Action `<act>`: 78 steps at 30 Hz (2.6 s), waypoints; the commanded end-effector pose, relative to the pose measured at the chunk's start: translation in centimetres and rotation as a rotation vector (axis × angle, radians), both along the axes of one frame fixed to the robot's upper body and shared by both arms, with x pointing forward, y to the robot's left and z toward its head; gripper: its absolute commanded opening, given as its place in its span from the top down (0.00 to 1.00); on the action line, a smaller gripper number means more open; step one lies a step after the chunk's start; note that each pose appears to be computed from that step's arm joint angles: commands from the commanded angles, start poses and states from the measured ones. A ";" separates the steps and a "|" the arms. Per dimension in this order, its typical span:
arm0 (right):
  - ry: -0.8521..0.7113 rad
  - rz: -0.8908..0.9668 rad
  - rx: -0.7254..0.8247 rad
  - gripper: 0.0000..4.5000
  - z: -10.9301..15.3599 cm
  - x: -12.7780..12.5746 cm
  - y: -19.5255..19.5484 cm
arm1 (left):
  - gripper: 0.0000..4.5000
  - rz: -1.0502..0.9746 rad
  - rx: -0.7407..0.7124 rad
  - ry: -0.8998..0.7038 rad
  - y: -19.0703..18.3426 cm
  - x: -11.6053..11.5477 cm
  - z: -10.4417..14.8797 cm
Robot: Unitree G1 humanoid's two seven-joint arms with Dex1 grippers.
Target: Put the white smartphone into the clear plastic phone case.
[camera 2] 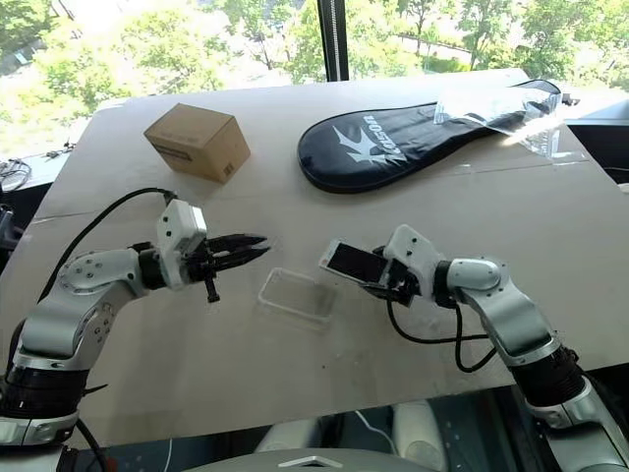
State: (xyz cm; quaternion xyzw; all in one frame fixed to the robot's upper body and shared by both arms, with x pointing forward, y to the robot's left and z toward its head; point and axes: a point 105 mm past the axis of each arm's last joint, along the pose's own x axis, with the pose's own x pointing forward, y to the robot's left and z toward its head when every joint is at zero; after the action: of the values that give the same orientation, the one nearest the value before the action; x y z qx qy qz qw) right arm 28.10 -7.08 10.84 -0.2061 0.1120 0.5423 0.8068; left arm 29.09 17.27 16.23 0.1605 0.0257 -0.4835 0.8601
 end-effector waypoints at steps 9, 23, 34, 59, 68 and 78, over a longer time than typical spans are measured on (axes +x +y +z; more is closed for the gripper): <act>0.051 0.202 0.006 0.35 0.3 -3.1 3.7 | 0.99 -0.151 -0.041 0.012 -3.1 -1.3 0.3; 0.109 0.053 -0.070 0.35 -1.2 -2.4 3.1 | 0.99 -0.216 0.073 0.051 -3.3 -2.2 -2.2; 0.097 -0.105 -0.097 0.35 -1.0 0.0 2.2 | 0.99 -0.208 0.104 0.043 -3.0 -1.7 -3.0; 0.187 -0.069 -0.004 0.04 0.1 -1.8 5.0 | 1.00 -0.139 0.256 0.103 -3.1 -1.0 -9.6; 0.235 -0.166 0.104 0.04 2.9 -0.7 0.8 | 1.00 -0.130 0.264 0.105 -2.8 -0.9 -9.9; 0.251 -0.093 -0.133 0.95 0.4 -2.4 -2.1 | 1.00 -0.010 0.060 -0.074 -3.1 2.6 -2.3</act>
State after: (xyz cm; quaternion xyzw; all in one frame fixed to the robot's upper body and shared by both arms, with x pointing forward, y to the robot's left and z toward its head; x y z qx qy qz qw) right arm 25.67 -9.60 10.83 -0.1656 0.2752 0.5092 0.7985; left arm 29.93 13.20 10.15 0.2054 0.0601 -0.5205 0.8266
